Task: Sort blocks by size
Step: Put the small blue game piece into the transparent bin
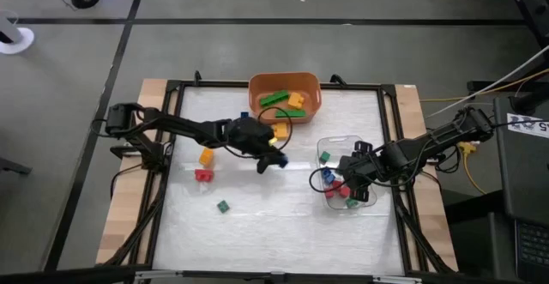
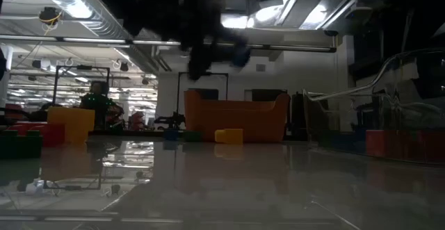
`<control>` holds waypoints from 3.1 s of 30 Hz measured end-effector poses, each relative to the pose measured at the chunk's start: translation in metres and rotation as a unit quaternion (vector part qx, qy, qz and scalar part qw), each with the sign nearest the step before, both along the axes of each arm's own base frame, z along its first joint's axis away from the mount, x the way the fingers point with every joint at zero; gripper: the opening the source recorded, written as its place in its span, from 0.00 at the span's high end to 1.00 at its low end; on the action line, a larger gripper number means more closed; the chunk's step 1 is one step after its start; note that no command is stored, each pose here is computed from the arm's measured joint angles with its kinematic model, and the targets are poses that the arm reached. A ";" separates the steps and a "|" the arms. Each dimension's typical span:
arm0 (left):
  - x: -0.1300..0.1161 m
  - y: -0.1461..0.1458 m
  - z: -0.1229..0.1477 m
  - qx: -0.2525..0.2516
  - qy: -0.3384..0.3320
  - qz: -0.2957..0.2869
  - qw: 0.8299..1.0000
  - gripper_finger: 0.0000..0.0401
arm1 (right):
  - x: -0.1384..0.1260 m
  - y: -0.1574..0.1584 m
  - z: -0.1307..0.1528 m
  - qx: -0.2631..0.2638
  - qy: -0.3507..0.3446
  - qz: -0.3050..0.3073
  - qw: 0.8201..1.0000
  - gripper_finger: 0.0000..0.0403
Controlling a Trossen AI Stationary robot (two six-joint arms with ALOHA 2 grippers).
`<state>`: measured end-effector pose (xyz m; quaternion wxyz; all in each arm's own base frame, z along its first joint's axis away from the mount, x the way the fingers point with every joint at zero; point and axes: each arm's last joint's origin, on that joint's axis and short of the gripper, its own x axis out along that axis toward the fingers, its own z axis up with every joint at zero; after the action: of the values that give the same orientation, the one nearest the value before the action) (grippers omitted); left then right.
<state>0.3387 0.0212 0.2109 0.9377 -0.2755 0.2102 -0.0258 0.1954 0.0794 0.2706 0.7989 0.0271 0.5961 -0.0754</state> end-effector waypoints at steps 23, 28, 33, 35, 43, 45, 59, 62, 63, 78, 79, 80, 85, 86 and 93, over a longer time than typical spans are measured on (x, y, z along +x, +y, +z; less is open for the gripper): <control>0.137 -0.033 -0.012 0.254 -0.126 -0.004 0.959 0.60 | 0.007 -0.003 0.059 -0.082 -0.095 0.027 0.992 0.41; 0.150 -0.033 -0.018 0.255 -0.102 -0.006 0.962 0.54 | 0.006 -0.004 0.059 -0.084 -0.088 0.028 0.992 0.41; 0.147 -0.026 -0.005 0.270 -0.064 -0.011 0.961 0.47 | 0.005 -0.004 0.058 -0.085 -0.086 0.029 0.992 0.41; 0.141 -0.020 0.009 0.284 -0.042 -0.015 0.958 0.46 | 0.005 -0.004 0.058 -0.085 -0.087 0.028 0.992 0.41; 0.081 0.021 0.064 0.326 0.107 -0.043 0.938 0.49 | 0.005 -0.004 0.058 -0.084 -0.085 0.029 0.992 0.41; 0.061 0.034 0.077 0.330 0.141 -0.044 0.932 0.49 | 0.005 -0.004 0.058 -0.084 -0.085 0.029 0.992 0.41; -0.075 0.113 0.075 0.304 0.319 0.017 0.898 0.51 | 0.005 -0.004 0.057 -0.081 -0.081 0.030 0.993 0.41; -0.085 0.122 0.055 0.287 0.343 0.033 0.894 0.51 | 0.005 -0.003 0.057 -0.081 -0.083 0.030 0.993 0.41; -0.087 0.125 0.046 0.287 0.348 0.033 0.892 0.51 | 0.005 -0.003 0.057 -0.081 -0.083 0.030 0.993 0.41; -0.103 0.138 -0.029 0.370 0.326 -0.003 0.870 0.51 | 0.006 -0.003 0.057 -0.081 -0.090 0.029 0.992 0.41; -0.103 0.138 -0.032 0.368 0.327 -0.005 0.871 0.51 | 0.006 -0.003 0.057 -0.082 -0.090 0.028 0.992 0.41; -0.103 0.138 -0.035 0.367 0.324 -0.003 0.872 0.51 | 0.006 -0.003 0.057 -0.082 -0.090 0.028 0.992 0.41; -0.099 0.140 -0.050 0.370 0.326 -0.019 0.870 0.51 | 0.007 -0.003 0.057 -0.081 -0.091 0.028 0.992 0.41; -0.098 0.141 -0.053 0.370 0.327 -0.021 0.869 0.51 | 0.007 -0.003 0.057 -0.081 -0.092 0.028 0.992 0.41; -0.087 0.149 -0.070 0.386 0.316 -0.020 0.867 0.51 | 0.007 -0.003 0.057 -0.080 -0.093 0.028 0.992 0.41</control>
<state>0.2513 0.1701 0.1411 0.8519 0.1188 0.4940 0.1267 0.2021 0.0764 0.3280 0.8520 -0.0470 0.5121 -0.0979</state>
